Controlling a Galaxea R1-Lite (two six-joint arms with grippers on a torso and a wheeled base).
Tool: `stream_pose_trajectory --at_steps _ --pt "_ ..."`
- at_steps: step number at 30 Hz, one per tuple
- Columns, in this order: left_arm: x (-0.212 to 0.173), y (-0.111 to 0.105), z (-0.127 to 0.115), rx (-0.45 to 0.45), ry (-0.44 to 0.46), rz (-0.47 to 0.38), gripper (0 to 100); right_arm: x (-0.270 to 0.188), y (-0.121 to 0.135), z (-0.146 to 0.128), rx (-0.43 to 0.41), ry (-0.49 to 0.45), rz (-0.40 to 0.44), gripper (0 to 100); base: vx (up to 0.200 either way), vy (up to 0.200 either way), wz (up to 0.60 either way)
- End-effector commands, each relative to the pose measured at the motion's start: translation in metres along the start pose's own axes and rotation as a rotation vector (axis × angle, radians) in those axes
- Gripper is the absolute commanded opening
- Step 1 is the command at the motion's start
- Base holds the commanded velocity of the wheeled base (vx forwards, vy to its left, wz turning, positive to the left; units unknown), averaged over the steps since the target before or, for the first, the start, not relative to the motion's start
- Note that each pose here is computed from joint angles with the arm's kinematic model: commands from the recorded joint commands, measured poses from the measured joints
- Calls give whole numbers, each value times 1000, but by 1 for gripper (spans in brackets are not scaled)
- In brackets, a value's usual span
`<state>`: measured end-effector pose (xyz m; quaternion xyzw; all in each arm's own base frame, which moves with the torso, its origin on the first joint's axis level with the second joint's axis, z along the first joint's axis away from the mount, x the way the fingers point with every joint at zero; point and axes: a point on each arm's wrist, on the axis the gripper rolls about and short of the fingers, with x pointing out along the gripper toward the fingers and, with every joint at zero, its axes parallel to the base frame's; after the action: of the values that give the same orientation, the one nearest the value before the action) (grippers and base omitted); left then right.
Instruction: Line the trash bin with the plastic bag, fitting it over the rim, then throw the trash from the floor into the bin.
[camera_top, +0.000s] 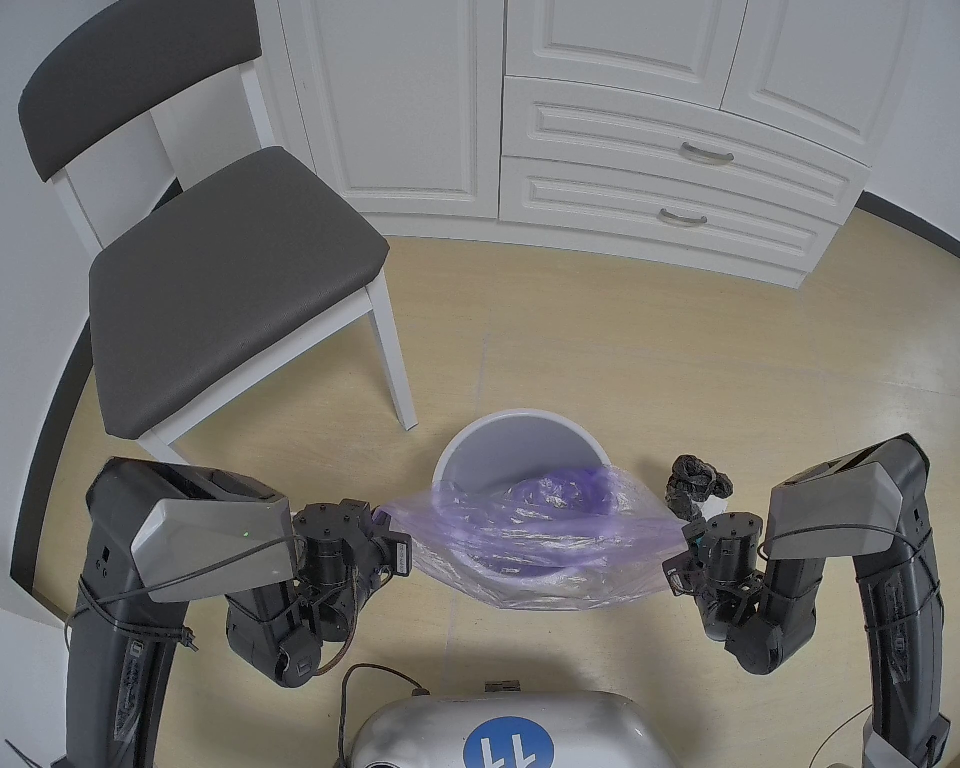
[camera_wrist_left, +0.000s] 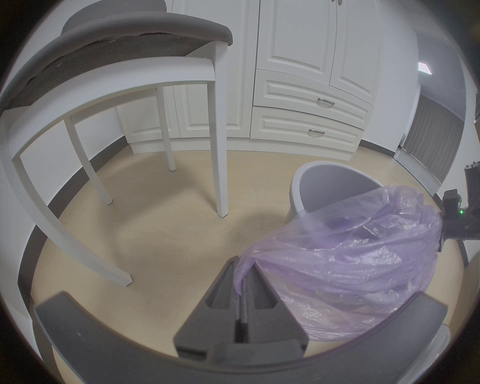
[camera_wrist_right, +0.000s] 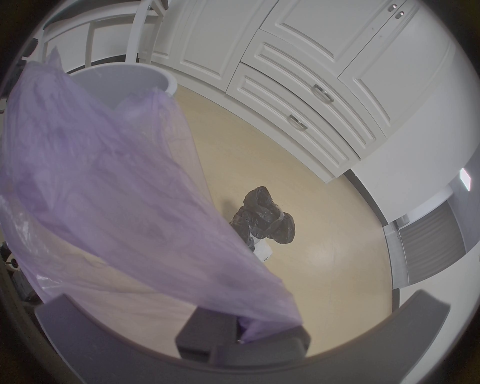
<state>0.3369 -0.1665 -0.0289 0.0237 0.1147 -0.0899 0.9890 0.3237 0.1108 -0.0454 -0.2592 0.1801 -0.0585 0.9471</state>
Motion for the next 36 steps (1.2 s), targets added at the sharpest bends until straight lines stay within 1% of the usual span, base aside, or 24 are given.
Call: stream_pose_trajectory --at_steps 1,7,11,16,20,25,36 --pt "5 1 -5 -6 3 8 0 7 5 -5 3 -2 -5 0 0 0 0" --pt "9 1 1 -31 -23 13 0 20 12 -12 17 0 -16 0 0 0 0" --pt "7 4 8 -40 -37 18 0 24 8 -10 37 -7 -28 0 0 0 0" --pt "-8 7 28 -45 -63 14 0 4 -4 7 47 -32 -19 0 0 0 0" --pt "-19 7 38 -45 -73 6 0 -15 -9 18 46 -54 0 0 0 0 0" --pt "-24 4 40 -44 -73 -5 0 -28 -13 24 44 -68 15 0 0 0 0" --pt "-22 4 39 -47 -73 -5 0 -18 -17 21 54 -63 1 0 0 0 0"
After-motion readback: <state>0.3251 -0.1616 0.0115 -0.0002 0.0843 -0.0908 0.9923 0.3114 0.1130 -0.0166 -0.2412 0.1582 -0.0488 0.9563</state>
